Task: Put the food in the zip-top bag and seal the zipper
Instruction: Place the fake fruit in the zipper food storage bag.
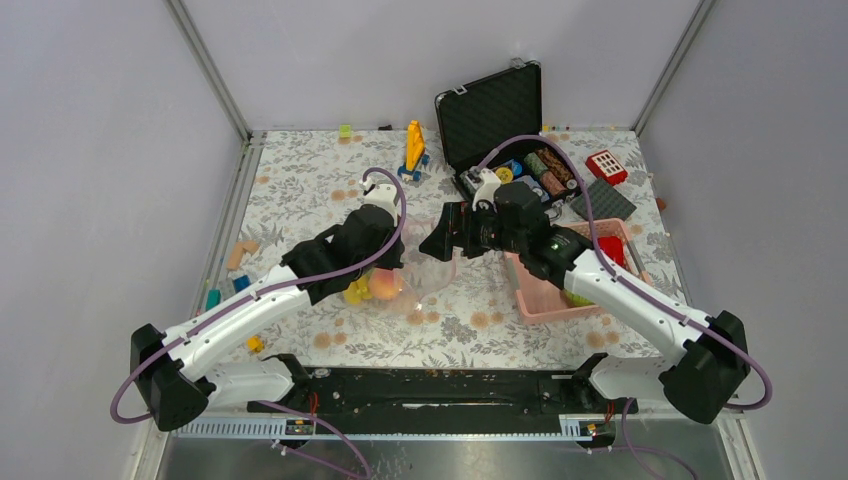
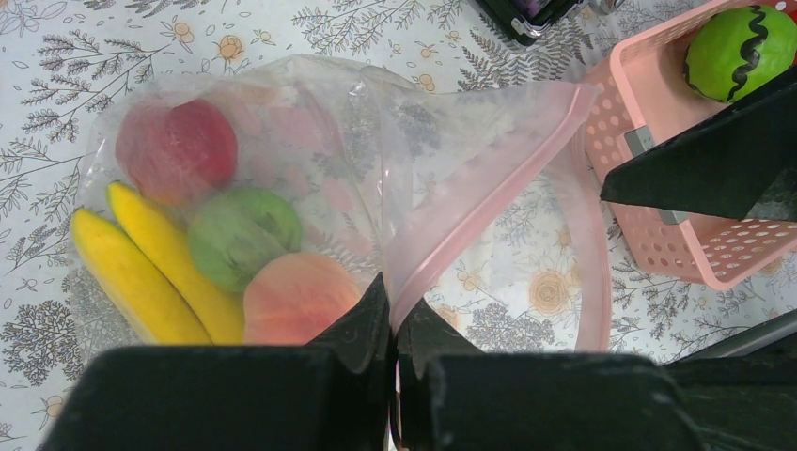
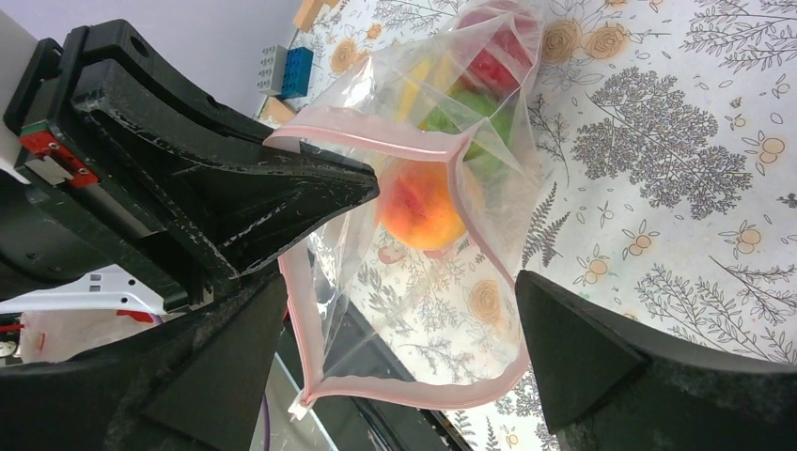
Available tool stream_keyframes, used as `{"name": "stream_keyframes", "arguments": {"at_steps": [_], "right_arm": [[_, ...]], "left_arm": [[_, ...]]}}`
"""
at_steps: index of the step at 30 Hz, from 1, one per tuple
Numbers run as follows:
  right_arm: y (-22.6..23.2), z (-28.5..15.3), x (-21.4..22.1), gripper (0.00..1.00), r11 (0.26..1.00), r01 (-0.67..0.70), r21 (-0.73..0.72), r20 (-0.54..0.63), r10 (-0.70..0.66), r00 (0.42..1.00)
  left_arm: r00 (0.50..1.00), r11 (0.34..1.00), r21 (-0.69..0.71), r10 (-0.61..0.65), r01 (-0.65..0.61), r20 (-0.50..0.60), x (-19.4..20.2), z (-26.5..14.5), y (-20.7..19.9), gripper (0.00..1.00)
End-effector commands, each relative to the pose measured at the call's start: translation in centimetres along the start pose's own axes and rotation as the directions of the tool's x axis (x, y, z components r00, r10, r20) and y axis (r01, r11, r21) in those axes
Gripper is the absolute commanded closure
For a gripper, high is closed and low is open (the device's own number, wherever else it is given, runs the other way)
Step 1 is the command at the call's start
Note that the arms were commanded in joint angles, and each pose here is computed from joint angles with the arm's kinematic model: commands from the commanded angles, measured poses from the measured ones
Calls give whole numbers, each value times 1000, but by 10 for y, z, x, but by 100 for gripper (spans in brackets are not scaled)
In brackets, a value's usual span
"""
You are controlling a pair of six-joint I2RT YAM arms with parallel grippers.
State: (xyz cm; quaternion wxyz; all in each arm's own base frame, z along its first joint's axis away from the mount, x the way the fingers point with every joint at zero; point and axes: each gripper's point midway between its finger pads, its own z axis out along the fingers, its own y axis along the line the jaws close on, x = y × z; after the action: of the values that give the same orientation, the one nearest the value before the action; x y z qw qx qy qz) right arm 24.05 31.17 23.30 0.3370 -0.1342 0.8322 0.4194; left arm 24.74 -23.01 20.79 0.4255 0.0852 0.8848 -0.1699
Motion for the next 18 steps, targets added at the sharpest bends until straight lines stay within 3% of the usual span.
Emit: {"name": "stream_keyframes", "arguments": {"at_steps": [1, 8, 18], "right_arm": [[15, -13, -18, 0, 999, 33, -16, 66, -32, 997], [-2, -26, -17, 0, 996, 43, 80, 96, -51, 994], [-58, -62, -20, 0, 924, 1, 381, 182, -76, 980]], "left_arm": [[999, 999, 28, -16, 15, 48, -15, 0, -7, 100], [998, 999, 28, -19, 18, 59, -16, -4, -6, 100], [998, 1000, 25, -21, 19, 65, -17, -4, -4, 100]]}}
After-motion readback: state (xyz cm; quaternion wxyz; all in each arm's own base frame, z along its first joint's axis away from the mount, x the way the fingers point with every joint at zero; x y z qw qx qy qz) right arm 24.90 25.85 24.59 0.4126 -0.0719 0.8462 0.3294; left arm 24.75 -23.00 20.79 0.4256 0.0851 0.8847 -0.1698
